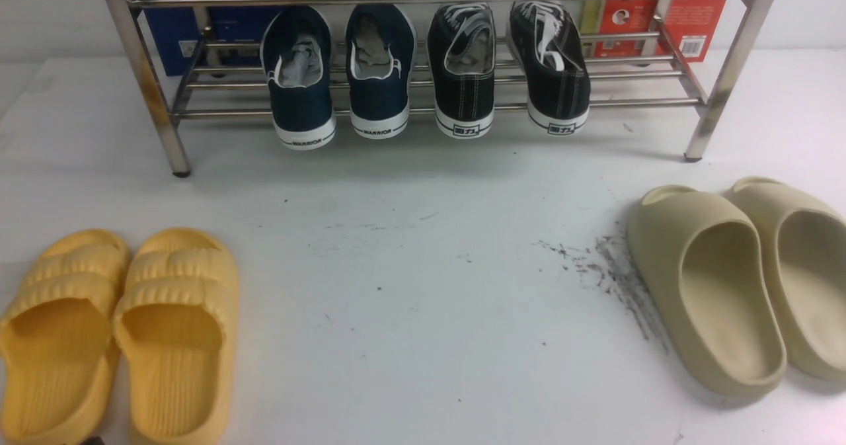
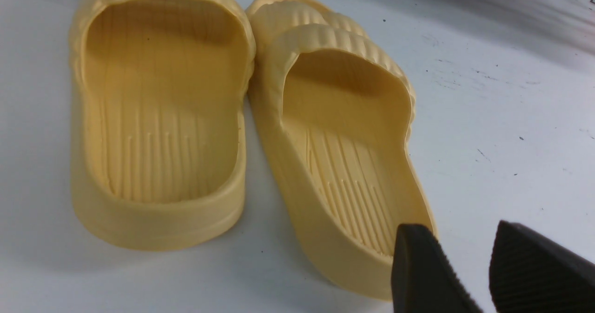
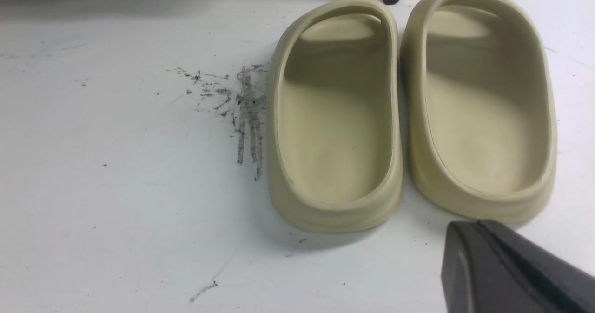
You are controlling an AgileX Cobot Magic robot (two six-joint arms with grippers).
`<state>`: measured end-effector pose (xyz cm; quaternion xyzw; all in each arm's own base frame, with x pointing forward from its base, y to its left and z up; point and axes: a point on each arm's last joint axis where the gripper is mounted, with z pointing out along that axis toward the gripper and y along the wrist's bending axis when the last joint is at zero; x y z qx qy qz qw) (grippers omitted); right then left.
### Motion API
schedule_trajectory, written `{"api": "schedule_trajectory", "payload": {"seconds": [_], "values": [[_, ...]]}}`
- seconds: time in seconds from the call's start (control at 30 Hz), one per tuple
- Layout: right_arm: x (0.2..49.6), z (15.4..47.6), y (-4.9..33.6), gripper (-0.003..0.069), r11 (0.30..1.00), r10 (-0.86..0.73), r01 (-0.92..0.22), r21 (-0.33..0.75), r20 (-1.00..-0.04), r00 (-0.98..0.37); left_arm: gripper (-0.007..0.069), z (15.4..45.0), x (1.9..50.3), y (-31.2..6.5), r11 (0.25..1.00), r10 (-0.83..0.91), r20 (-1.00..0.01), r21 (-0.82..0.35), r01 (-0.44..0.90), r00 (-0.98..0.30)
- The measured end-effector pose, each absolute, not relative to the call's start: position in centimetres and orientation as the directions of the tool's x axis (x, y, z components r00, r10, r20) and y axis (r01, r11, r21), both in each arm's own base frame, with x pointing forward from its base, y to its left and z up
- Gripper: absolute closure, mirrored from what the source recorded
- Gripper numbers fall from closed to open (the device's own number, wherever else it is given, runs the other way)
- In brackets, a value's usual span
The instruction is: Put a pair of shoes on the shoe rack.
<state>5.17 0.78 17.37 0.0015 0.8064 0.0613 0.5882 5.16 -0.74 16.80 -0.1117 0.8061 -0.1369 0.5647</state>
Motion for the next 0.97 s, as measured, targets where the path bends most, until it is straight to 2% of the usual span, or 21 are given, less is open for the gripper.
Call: {"api": "schedule_trajectory", "payload": {"seconds": [0.97], "values": [[5.17,17.37,0.78,0.0607,0.992,0.075,-0.070,0.101,-0.948,-0.308,0.0386,16.81,5.16,-0.74,0.938,-0.335,-0.880,-0.347,-0.025,-0.336]]}}
